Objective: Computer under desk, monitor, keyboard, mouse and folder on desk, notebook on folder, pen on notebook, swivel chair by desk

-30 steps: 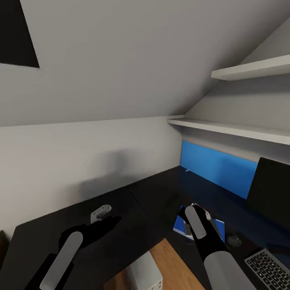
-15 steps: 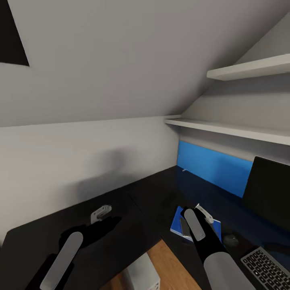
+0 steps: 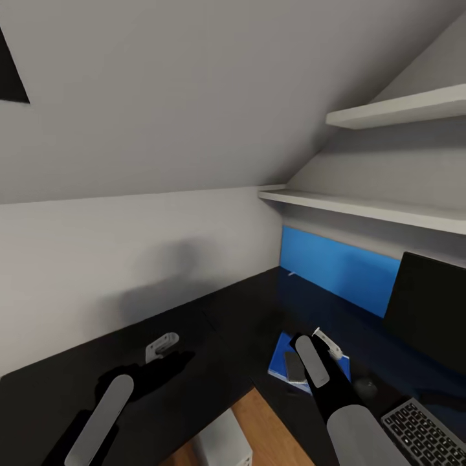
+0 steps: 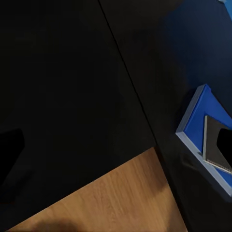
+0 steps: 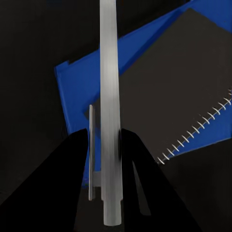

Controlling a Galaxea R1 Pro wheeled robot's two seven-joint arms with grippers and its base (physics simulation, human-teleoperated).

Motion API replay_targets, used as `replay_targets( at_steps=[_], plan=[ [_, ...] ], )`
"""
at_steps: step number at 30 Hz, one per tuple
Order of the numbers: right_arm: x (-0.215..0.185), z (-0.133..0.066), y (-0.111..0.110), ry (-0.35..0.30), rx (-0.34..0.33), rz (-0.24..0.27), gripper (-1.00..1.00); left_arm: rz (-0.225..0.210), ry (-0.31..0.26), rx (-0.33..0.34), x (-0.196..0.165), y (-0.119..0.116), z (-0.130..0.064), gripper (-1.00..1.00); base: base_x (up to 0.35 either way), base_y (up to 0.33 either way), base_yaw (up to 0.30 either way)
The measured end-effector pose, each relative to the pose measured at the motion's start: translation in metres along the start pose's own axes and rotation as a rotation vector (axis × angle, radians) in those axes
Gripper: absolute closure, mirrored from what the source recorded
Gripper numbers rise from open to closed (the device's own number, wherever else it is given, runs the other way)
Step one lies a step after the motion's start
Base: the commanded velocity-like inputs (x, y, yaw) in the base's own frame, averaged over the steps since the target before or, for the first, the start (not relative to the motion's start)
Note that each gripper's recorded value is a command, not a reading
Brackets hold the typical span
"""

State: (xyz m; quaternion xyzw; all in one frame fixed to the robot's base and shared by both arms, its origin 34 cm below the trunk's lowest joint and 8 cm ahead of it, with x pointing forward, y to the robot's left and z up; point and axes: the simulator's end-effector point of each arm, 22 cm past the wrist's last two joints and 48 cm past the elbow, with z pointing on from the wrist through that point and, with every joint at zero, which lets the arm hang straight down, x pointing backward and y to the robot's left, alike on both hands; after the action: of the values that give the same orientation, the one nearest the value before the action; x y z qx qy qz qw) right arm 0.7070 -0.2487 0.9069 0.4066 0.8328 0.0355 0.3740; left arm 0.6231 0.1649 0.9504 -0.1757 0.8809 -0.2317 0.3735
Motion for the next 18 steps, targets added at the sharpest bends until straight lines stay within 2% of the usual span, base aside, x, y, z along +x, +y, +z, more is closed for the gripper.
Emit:
replay_targets(
  at_steps=[9,13,14,18],
  plan=[
    [0.000,0.000,0.000,0.000,0.000,0.001,1.00,-0.015,0.004,0.000,0.001,0.002,0.000,-1.00,0.062,-0.066,-0.001],
    [0.000,0.000,0.000,0.001,0.000,0.000,1.00,-0.036,-0.004,0.005,-0.004,0.003,-0.001,-1.00,0.010,-0.010,0.000],
    [0.001,0.001,0.000,0.001,0.000,0.000,1.00,-0.054,-0.014,0.011,-0.009,0.005,-0.002,-1.00,0.003,-0.003,0.000],
    [0.004,0.005,-0.002,0.001,0.001,0.001,1.00,-0.061,-0.018,0.015,-0.009,0.008,0.001,-1.00,0.002,-0.002,0.000]
  ],
)
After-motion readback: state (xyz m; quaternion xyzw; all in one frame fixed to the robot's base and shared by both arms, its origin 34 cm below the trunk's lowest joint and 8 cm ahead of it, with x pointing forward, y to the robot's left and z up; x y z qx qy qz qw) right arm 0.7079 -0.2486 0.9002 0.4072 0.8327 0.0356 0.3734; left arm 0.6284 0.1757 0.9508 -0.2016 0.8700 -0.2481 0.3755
